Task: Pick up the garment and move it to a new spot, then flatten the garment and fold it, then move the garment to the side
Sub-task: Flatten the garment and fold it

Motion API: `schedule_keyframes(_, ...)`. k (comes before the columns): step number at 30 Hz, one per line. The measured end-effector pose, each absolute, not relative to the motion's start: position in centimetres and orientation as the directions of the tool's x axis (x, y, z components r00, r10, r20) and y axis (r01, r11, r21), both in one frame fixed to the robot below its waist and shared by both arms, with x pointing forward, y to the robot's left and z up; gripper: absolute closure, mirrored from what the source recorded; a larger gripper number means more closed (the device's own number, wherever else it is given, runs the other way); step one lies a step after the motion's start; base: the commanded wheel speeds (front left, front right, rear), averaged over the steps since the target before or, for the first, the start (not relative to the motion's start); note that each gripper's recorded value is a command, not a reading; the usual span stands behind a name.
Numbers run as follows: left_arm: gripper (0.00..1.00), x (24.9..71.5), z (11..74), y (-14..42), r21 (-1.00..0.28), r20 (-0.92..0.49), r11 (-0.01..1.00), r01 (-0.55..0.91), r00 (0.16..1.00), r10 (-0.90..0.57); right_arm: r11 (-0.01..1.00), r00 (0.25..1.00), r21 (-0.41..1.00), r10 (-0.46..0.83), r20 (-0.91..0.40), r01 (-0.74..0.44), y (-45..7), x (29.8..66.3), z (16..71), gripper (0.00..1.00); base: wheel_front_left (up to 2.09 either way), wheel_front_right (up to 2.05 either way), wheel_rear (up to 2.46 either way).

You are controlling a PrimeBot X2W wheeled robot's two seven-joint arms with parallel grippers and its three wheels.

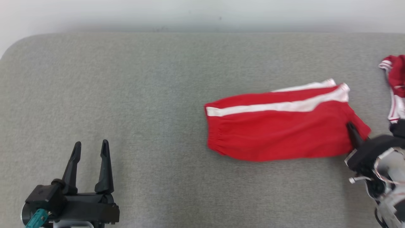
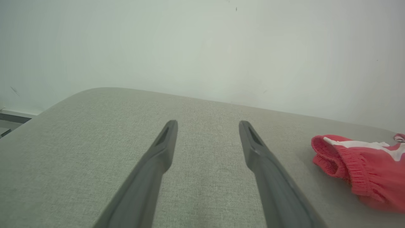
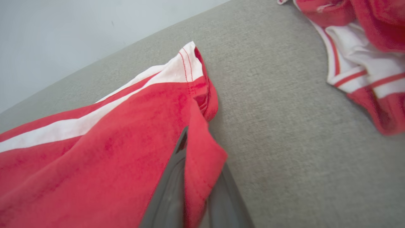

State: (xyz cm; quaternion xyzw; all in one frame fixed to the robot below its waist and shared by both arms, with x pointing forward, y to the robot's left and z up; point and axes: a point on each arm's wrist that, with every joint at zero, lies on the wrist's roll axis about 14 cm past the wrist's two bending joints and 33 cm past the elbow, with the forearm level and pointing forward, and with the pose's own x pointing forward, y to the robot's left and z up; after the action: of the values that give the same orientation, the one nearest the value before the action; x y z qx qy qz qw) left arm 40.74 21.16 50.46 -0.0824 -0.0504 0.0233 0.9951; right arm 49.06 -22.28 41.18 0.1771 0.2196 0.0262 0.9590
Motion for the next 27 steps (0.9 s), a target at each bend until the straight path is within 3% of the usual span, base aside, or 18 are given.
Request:
schedule_keyframes(6,0.00,41.1,51.2,20.0,-0.173,0.120,0.985,0.002,0.993,0.019,0.932,0.912,0.347,0.048,-0.406,0.105,-25.9,46.8,41.5,1.00,0.00,0.00,0.00)
schedule_keyframes(15,0.00,41.0,51.3,19.6,-0.176,0.123,0.984,0.012,0.992,0.010,0.926,0.949,0.376,0.094,-0.301,0.028,-23.5,48.0,44.3,1.00,0.00,0.00,0.00)
schedule_keyframes(21,0.00,40.6,51.9,19.9,-0.176,0.139,0.984,0.008,0.990,0.016,0.911,0.960,0.396,0.207,-0.187,-0.119,-18.8,49.1,47.6,1.00,0.00,0.00,0.00)
schedule_keyframes(27,0.00,40.1,52.2,20.3,-0.179,0.145,0.984,-0.002,0.989,0.028,0.864,0.925,0.396,0.370,-0.085,-0.310,-12.2,49.0,50.4,1.00,0.00,0.00,0.00)
